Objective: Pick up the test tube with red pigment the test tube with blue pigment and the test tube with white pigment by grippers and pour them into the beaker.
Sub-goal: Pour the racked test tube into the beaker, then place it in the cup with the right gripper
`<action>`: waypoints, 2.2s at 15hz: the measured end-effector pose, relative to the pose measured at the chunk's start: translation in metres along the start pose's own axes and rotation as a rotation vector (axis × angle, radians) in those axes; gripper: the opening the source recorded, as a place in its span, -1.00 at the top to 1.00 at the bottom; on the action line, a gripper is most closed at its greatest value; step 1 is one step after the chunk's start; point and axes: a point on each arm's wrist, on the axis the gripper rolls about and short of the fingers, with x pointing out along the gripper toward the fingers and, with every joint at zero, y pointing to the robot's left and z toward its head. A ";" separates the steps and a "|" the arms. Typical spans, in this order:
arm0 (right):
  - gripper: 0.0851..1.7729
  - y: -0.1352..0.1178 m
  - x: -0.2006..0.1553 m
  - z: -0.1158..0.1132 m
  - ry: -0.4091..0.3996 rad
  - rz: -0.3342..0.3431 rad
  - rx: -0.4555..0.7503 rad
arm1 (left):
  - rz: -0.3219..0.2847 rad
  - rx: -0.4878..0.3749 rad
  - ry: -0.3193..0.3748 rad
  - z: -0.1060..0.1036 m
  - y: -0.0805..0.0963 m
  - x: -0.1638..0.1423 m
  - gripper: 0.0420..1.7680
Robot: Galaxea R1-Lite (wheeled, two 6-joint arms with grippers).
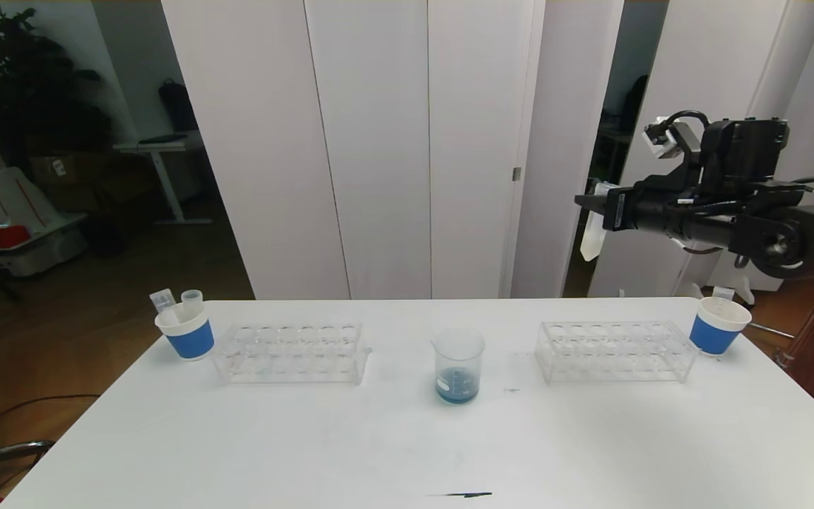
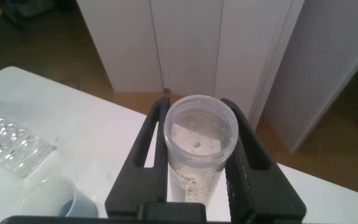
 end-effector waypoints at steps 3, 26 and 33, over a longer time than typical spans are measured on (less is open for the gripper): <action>0.40 0.019 -0.002 -0.008 0.032 0.230 -0.019 | 0.000 0.000 0.000 0.000 0.000 0.000 -0.95; 0.40 0.100 0.056 -0.071 -0.318 0.392 -0.982 | 0.000 0.000 0.000 0.000 0.000 0.000 -0.95; 0.40 0.093 0.068 -0.095 -0.391 0.451 -1.236 | 0.000 0.000 0.000 0.000 0.000 0.000 -0.95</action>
